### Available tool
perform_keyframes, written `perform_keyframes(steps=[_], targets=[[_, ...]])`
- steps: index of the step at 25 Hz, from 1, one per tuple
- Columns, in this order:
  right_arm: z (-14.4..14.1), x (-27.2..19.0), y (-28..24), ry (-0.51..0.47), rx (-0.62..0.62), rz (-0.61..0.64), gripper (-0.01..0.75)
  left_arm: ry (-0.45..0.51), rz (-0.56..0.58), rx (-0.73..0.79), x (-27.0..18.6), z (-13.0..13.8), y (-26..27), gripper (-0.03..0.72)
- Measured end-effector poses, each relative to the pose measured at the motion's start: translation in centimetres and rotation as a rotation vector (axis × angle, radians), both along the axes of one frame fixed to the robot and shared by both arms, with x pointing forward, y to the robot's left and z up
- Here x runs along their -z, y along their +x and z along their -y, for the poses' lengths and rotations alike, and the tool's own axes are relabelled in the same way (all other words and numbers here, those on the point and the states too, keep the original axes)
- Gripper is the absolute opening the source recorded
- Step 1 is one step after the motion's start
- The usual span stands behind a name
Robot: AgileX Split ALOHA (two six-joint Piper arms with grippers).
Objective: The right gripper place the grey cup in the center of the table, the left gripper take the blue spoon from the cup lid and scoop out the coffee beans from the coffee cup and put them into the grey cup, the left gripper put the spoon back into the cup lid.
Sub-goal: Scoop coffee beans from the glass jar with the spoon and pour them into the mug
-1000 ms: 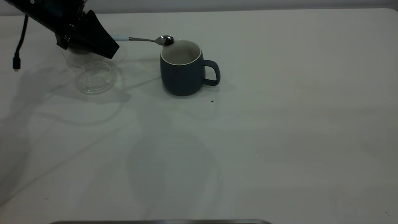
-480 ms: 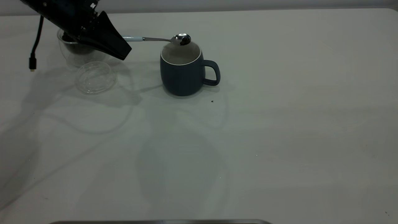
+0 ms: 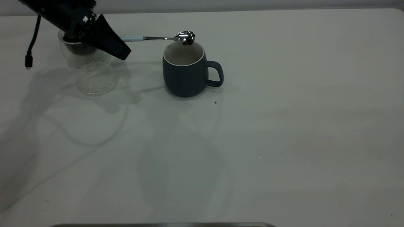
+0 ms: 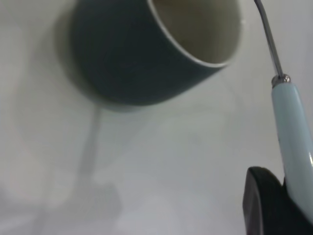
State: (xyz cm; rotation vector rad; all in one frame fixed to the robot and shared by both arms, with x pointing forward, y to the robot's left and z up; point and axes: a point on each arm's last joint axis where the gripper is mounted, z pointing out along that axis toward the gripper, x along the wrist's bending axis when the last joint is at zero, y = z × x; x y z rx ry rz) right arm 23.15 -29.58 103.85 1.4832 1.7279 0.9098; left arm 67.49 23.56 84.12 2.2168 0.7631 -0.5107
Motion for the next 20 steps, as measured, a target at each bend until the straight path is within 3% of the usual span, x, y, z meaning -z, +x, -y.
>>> perform_keyframes(steps=[8,14,20], targets=[[0.0,0.0,0.0,0.000,0.000,0.000,0.364,0.071,0.139,-0.033,0.6,-0.5,1.1,0.095],[0.0,0.0,0.0,0.000,0.000,0.000,0.364,0.073,0.164,-0.018,0.6,-0.5,1.1,0.095],[0.0,0.0,0.0,0.000,0.000,0.000,0.364,-0.038,0.092,-0.060,-0.8,-1.3,0.9,0.095]])
